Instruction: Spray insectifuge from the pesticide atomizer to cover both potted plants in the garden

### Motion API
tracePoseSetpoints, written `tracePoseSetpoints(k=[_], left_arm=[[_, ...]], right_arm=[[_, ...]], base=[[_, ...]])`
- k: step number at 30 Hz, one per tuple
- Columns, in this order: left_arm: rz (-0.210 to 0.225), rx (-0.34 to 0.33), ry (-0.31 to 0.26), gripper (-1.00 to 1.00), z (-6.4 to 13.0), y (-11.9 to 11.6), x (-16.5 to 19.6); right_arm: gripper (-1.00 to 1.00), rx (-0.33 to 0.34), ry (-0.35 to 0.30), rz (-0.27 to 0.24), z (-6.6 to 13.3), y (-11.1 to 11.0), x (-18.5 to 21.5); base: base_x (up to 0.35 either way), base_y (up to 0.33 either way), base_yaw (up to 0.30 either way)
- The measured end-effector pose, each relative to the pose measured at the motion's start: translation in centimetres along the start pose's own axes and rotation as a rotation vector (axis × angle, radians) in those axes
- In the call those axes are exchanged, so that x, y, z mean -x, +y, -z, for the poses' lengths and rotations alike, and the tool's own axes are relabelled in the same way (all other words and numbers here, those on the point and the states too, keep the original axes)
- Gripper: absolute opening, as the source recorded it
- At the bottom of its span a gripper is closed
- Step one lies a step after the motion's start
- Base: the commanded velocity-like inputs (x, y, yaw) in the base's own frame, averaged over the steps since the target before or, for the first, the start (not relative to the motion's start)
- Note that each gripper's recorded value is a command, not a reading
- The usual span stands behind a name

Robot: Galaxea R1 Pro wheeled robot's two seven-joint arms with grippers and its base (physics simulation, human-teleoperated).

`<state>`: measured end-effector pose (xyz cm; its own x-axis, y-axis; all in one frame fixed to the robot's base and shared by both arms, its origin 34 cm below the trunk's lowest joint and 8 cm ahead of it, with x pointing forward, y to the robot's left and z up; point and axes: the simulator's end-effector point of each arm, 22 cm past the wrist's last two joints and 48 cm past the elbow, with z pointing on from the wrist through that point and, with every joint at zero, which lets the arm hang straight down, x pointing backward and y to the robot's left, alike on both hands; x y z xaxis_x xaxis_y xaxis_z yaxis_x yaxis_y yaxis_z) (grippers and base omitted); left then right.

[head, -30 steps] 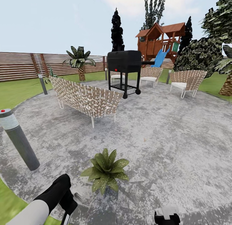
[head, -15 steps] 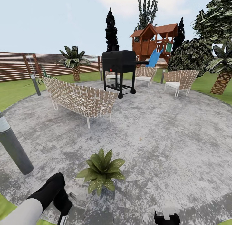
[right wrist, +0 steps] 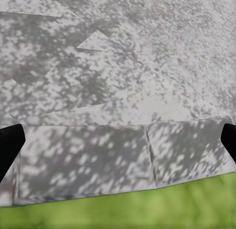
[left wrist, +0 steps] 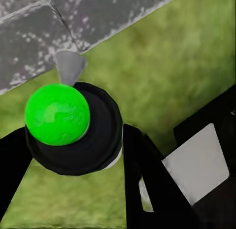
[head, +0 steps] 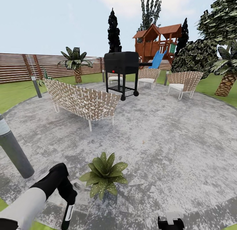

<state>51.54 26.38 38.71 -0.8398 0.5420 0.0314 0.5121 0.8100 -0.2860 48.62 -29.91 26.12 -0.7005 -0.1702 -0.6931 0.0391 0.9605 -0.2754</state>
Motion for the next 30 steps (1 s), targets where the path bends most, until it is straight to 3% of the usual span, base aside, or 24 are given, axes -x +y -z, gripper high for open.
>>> tracePoseSetpoints(k=[2, 6, 9, 14, 30], left_arm=[[-0.021, 0.015, 0.043, -1.0, 1.8, 1.0, -0.4], [-0.042, 0.005, 0.072, -1.0, 5.0, 1.2, 0.4], [-0.048, 0.009, 0.078, -1.0, 6.0, 1.3, 0.8], [-0.052, 0.004, 0.086, -1.0, 5.6, 0.9, 0.7], [-0.055, 0.01, 0.095, -1.0, 5.2, 0.9, 0.5]], right_arm=[[1.0, 0.0, 0.0, 0.0, 0.0, 0.0, 0.0], [1.0, -0.002, -0.002, 0.003, 0.0, -0.2, 0.0], [1.0, -0.003, -0.001, 0.005, -0.1, -0.4, 0.0], [1.0, -0.004, -0.002, 0.005, -0.1, -0.4, 0.0], [1.0, -0.007, -0.003, -0.001, -0.1, -0.4, 0.1]], base=[[0.0, 0.0, 0.0], [0.0, 0.0, 0.0], [0.0, 0.0, 0.0], [0.0, 0.151, -0.027], [0.056, 0.292, -0.232]])
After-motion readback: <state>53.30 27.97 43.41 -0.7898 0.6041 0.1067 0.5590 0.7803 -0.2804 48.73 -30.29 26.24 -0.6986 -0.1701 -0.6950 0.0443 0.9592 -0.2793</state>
